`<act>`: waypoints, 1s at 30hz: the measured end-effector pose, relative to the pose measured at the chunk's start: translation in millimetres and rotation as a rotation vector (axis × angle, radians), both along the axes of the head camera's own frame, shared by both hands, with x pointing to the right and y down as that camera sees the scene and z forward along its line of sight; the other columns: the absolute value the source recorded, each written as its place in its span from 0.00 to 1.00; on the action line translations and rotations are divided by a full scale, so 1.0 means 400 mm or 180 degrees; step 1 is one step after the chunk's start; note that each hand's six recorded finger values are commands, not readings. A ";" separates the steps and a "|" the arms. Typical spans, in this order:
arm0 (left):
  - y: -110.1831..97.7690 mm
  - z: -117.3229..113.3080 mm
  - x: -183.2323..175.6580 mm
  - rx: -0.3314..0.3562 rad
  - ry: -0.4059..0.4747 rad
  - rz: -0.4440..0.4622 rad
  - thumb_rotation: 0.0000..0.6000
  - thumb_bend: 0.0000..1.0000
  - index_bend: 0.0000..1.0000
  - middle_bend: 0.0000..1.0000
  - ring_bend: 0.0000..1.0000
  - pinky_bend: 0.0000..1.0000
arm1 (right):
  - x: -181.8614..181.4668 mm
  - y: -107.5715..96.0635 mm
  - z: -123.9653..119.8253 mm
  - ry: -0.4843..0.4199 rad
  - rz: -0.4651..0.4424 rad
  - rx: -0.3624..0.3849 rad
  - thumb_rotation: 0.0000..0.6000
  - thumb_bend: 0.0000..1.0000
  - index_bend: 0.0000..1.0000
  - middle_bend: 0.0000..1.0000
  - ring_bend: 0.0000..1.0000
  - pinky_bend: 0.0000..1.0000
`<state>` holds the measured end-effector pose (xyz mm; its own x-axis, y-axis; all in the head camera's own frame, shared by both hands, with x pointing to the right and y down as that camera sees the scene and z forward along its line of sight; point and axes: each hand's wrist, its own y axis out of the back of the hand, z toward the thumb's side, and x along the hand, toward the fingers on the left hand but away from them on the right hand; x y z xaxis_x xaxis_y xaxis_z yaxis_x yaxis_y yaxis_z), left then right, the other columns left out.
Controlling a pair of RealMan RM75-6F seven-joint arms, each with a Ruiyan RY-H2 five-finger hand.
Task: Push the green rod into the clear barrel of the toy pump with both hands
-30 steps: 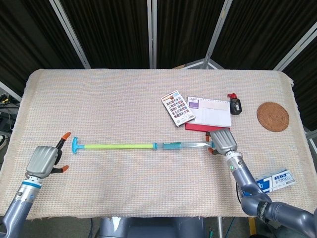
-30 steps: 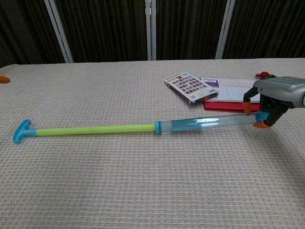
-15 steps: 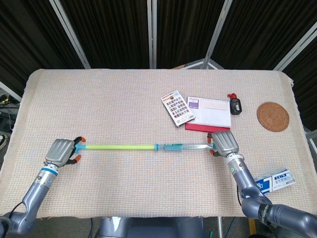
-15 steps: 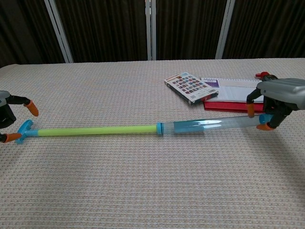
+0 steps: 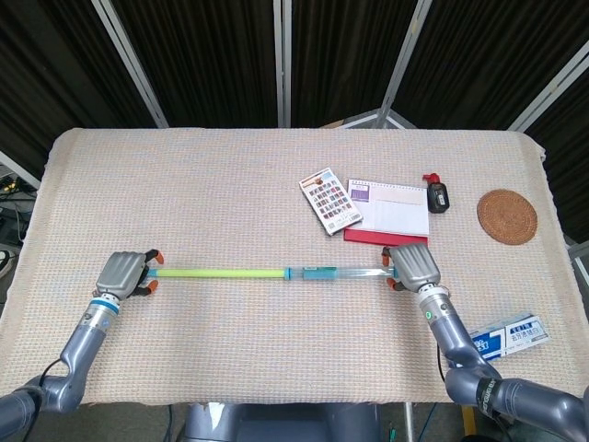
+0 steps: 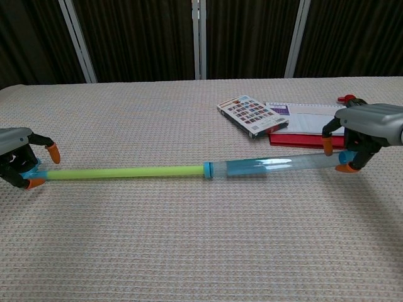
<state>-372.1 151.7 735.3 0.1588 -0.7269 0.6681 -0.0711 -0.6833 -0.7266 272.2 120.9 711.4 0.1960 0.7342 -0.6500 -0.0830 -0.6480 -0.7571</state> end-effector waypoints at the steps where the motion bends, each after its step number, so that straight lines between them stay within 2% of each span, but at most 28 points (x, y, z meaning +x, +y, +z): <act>1: -0.001 0.003 0.002 -0.0001 0.0010 -0.0010 1.00 0.36 0.41 0.88 0.82 1.00 | -0.001 0.000 -0.001 -0.0003 -0.0004 0.0002 1.00 0.35 0.64 1.00 1.00 1.00; 23: -0.002 0.032 -0.020 -0.0028 -0.0125 -0.0076 1.00 0.37 0.46 0.88 0.82 1.00 | 0.012 -0.006 0.002 -0.0010 0.0024 0.0023 1.00 0.35 0.64 1.00 1.00 1.00; 30: -0.004 0.033 -0.017 -0.0021 -0.0121 -0.0077 1.00 0.44 0.61 0.88 0.82 1.00 | 0.013 -0.006 0.001 -0.0012 0.0019 0.0023 1.00 0.36 0.64 1.00 1.00 1.00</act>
<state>-378.8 150.3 748.5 0.1158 -0.7258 0.6781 -0.0600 -0.6865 -0.7246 277.5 118.6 711.8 0.1942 0.7402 -0.6438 -0.0763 -0.6429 -0.7621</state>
